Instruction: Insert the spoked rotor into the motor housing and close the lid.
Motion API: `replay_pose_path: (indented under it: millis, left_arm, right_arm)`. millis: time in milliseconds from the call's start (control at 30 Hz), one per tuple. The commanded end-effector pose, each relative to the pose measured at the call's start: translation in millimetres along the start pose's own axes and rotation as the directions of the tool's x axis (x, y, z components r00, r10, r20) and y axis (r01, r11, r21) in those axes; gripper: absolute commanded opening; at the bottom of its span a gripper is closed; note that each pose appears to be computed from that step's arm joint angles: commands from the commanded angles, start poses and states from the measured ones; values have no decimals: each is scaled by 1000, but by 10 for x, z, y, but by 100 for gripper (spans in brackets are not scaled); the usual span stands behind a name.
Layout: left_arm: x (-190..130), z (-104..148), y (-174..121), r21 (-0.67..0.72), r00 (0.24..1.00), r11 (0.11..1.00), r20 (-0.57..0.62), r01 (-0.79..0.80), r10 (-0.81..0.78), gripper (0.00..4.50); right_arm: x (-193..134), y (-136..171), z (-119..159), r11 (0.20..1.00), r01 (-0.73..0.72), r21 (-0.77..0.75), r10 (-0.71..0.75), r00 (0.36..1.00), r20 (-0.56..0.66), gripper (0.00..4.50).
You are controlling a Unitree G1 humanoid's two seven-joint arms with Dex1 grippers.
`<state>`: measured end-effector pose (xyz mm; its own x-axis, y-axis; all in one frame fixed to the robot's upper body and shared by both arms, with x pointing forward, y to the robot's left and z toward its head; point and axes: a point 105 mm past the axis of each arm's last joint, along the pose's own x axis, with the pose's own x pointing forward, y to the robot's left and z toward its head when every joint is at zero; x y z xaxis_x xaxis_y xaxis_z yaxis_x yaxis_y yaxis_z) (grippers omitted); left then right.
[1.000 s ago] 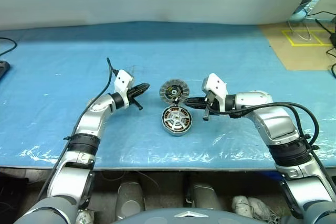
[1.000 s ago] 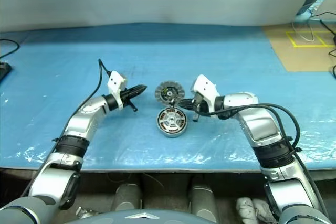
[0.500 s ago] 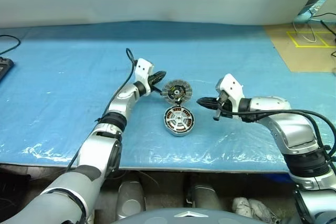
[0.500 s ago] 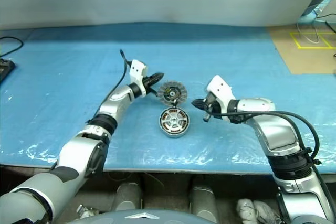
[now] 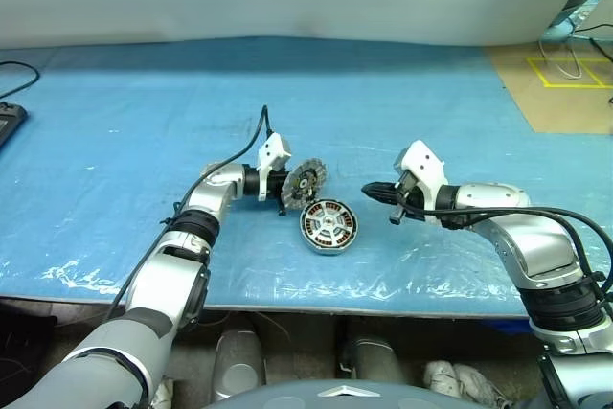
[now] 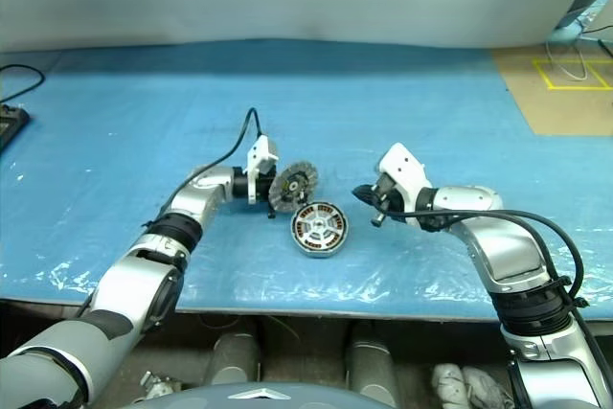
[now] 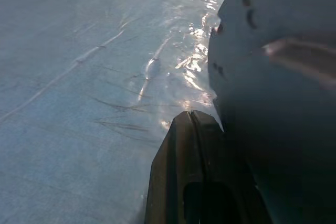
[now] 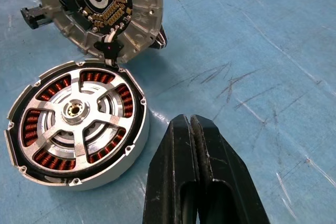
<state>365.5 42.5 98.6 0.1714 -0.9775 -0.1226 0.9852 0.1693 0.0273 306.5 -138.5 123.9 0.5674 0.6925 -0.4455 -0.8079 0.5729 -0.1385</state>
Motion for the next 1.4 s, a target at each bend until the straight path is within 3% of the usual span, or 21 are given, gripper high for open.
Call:
replay_pose_path:
  millis: [33,200,467,767,1033,1400]
  left_arm:
    - [70,235,-65,74,996,995,45,68,-71,0]
    - [-16,222,-51,76,997,995,26,65,-67,0]
    - [-357,-12,-90,27,993,997,-96,76,-73,0]
    - [-260,134,2,0,1000,1000,14,-16,16,0]
    - [-195,236,-332,-26,992,993,63,115,-114,0]
    - [-99,247,-637,-5,966,966,-18,258,-258,0]
  right_arm:
    - [-26,7,103,999,5,-39,-4,1000,31,4]
    - [-36,-5,91,999,11,-41,-10,1000,25,4]
    - [-45,-8,62,999,20,-40,-19,1000,18,4]
    - [28,-22,75,999,17,-41,-16,999,28,4]
    - [46,-11,43,999,10,-46,-9,1000,21,4]
    - [39,-33,53,999,23,-49,-22,1000,20,4]
